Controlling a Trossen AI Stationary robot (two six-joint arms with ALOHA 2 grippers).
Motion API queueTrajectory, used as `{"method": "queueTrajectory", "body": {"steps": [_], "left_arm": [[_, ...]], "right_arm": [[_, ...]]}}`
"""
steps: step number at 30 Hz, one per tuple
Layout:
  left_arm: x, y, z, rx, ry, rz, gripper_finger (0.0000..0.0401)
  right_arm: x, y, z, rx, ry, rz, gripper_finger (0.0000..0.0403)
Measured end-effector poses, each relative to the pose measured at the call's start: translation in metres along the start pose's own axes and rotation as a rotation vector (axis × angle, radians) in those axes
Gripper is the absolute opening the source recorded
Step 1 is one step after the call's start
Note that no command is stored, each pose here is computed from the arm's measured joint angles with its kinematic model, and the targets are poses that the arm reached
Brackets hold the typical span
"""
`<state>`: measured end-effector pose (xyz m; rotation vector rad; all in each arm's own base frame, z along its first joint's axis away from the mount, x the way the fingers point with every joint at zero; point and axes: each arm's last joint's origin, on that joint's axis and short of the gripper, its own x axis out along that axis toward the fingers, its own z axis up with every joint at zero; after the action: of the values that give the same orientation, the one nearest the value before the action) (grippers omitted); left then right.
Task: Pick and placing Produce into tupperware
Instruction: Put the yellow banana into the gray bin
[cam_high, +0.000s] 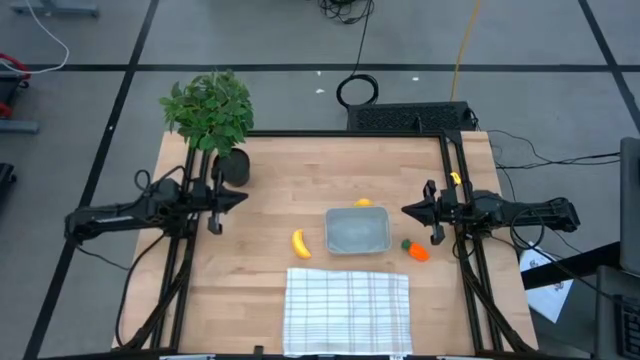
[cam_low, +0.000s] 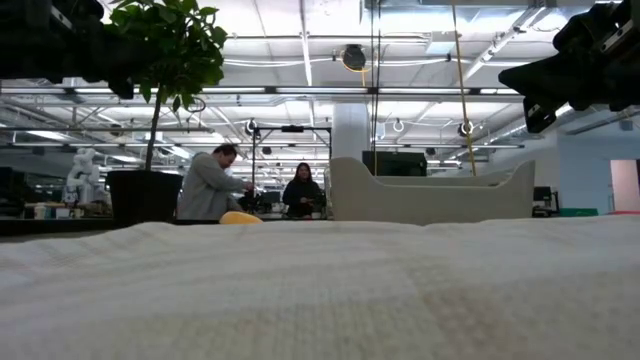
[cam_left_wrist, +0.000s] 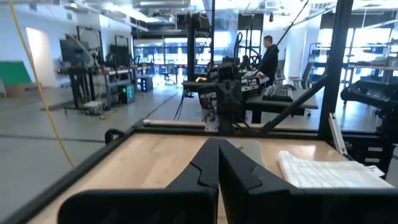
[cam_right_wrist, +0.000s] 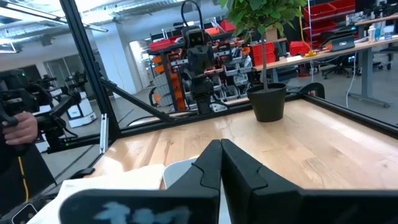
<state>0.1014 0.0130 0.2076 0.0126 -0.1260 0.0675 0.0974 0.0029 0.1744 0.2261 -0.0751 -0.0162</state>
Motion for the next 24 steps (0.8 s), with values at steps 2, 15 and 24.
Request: {"method": "queueTrajectory", "body": {"steps": [2,15,24], "left_arm": [[0.004,0.000,0.002,0.018,-0.021,-0.001,0.0001],[0.034,-0.013,0.029,0.132,0.055,-0.134,0.0001],[0.052,-0.024,0.056,0.198,0.078,-0.144,0.0001]], "right_arm": [[0.000,0.000,0.000,-0.003,0.000,0.000,0.0000],[0.000,0.000,0.000,-0.026,0.000,0.000,0.0000],[0.000,0.000,0.000,-0.031,0.000,0.000,0.0000]]}}
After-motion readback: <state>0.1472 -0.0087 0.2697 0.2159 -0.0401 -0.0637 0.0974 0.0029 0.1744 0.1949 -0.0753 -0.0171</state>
